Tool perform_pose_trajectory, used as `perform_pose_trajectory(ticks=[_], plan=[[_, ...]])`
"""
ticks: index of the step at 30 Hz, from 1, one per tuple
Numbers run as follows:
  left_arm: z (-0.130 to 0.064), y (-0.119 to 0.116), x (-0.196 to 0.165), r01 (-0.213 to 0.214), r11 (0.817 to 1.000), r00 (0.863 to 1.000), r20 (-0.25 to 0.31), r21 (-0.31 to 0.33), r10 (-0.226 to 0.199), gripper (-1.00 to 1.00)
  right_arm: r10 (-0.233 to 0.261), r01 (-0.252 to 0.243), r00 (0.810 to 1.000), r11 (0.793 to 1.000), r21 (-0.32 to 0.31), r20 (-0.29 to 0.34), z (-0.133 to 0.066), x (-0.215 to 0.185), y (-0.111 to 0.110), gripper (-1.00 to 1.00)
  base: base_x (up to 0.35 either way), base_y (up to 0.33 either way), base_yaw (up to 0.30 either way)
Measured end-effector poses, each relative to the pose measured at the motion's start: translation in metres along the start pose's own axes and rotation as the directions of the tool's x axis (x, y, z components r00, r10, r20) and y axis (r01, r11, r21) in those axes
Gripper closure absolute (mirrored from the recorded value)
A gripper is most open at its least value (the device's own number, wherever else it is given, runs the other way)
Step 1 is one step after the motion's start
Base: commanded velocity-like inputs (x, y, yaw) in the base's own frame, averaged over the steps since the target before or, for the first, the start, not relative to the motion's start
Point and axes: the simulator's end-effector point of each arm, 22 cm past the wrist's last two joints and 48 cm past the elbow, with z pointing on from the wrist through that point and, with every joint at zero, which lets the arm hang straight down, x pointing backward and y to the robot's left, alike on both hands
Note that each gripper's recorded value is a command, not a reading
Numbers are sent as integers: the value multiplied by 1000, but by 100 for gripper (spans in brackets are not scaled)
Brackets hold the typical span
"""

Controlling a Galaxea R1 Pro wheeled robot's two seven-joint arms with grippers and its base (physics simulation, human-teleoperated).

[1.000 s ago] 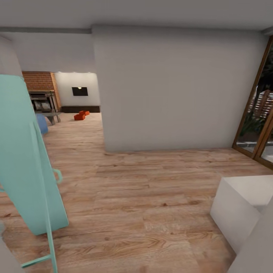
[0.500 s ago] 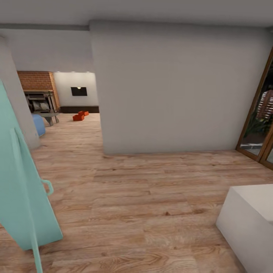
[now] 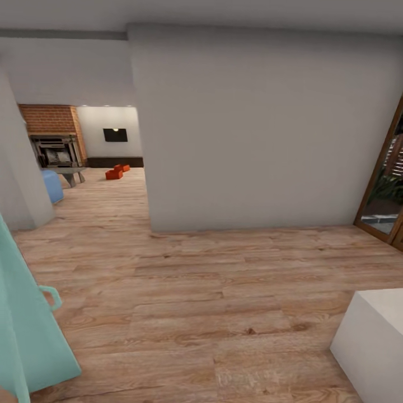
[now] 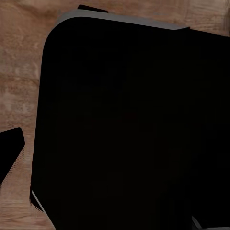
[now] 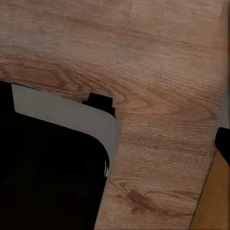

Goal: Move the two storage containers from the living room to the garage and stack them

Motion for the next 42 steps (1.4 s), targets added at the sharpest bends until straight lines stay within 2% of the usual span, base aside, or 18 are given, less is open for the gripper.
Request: perform_pose_trajectory(ticks=[42], plan=[[0,0,0,0,1000,1000,1,0,0,-100,1,-1,1000,1000,1,3,0,-1,0,-100,325,0,0]])
